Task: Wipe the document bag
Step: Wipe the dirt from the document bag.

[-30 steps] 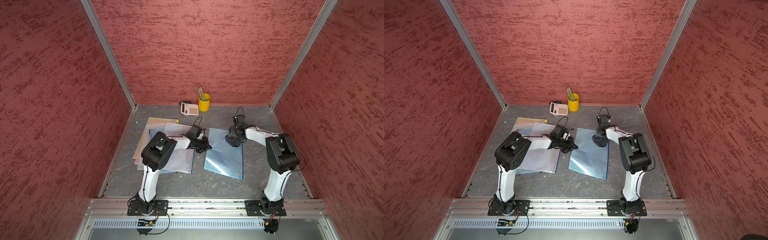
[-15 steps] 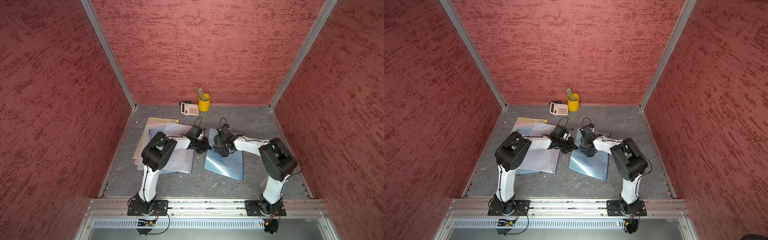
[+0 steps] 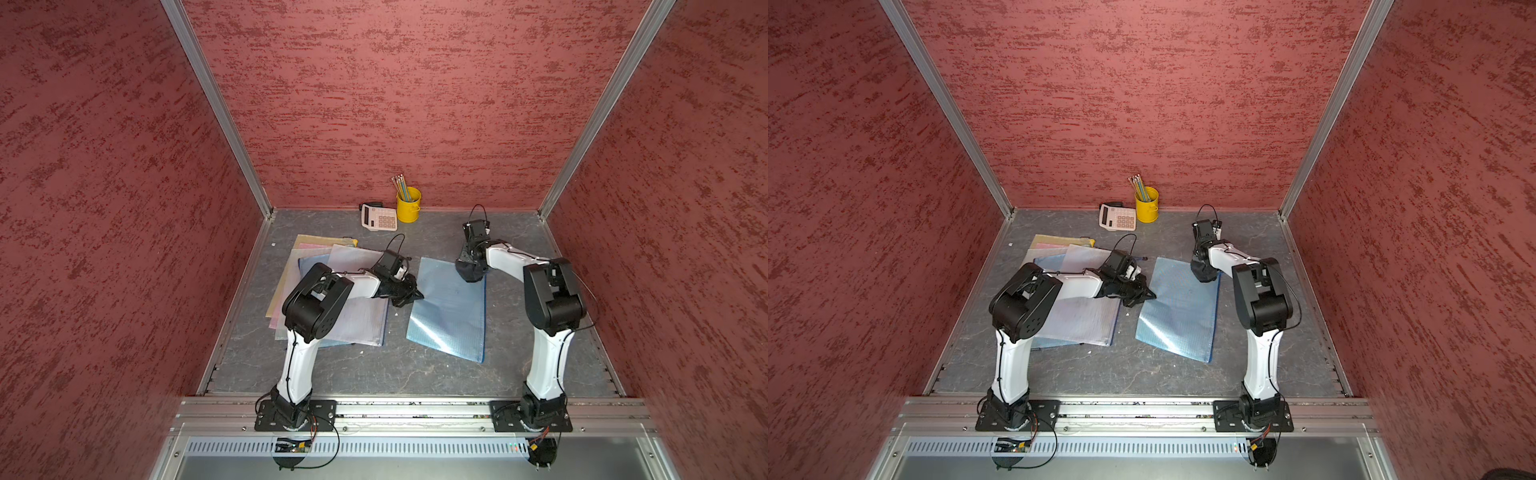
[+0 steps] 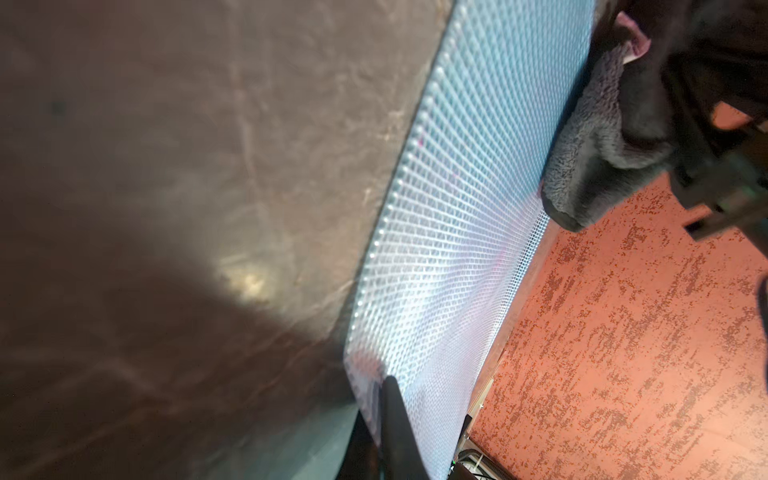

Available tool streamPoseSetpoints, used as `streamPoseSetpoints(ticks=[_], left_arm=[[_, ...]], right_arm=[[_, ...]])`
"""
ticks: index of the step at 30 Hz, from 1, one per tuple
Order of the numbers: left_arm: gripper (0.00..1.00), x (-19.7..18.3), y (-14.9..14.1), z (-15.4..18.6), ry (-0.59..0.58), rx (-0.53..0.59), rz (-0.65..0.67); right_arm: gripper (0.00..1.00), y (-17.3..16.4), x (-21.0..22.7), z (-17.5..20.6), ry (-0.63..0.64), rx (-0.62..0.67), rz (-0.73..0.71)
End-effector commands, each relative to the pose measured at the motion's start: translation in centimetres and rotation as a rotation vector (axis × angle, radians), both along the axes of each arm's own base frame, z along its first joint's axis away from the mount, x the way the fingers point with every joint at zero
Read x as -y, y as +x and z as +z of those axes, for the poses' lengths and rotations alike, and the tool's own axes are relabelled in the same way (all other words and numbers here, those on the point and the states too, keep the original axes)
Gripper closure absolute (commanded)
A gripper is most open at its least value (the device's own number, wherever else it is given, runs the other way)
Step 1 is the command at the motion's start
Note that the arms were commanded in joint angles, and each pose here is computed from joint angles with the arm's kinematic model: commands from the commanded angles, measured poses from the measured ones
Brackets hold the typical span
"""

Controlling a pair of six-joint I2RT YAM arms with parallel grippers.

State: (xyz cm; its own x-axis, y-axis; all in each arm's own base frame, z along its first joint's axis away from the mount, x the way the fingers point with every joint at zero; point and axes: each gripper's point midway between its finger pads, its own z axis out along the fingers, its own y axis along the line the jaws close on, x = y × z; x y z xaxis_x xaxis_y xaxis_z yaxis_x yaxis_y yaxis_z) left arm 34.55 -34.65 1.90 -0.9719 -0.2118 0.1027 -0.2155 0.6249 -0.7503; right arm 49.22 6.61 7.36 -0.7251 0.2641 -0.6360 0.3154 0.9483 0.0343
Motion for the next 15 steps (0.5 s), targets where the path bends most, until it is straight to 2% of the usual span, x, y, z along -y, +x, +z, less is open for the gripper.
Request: streamPoseSetpoints(ticks=[1,4,9,12,15], left_arm=[[1.0,-1.6,-1.8,-3.4,0.092,-0.097,0.0],[1.0,-1.7,-1.6,-3.6,0.095,-0.098,0.009],[1.0,-1.9,-1.6,-3.8,0.097,-0.102,0.026],[1.0,-1.7,-1.5,-3.9,0.092,-0.108,0.023],[1.0,-1.4,-1.6,-3.9,0.085,-0.109,0.009]], right_arm=[[1.0,-2.8,-3.3,6.9,0.07,0.102,0.098],[1.0,-7.6,-6.3,5.4,0.159,0.032,0.159],[1.0,-13.9,-8.7,-0.7,0.225,-0.115,0.172],[1.0,-15.5,-9.2,-3.0,0.207,-0.167,0.175],[1.0,-15.6,-7.8,-5.0,0.14,-0.212,0.129]])
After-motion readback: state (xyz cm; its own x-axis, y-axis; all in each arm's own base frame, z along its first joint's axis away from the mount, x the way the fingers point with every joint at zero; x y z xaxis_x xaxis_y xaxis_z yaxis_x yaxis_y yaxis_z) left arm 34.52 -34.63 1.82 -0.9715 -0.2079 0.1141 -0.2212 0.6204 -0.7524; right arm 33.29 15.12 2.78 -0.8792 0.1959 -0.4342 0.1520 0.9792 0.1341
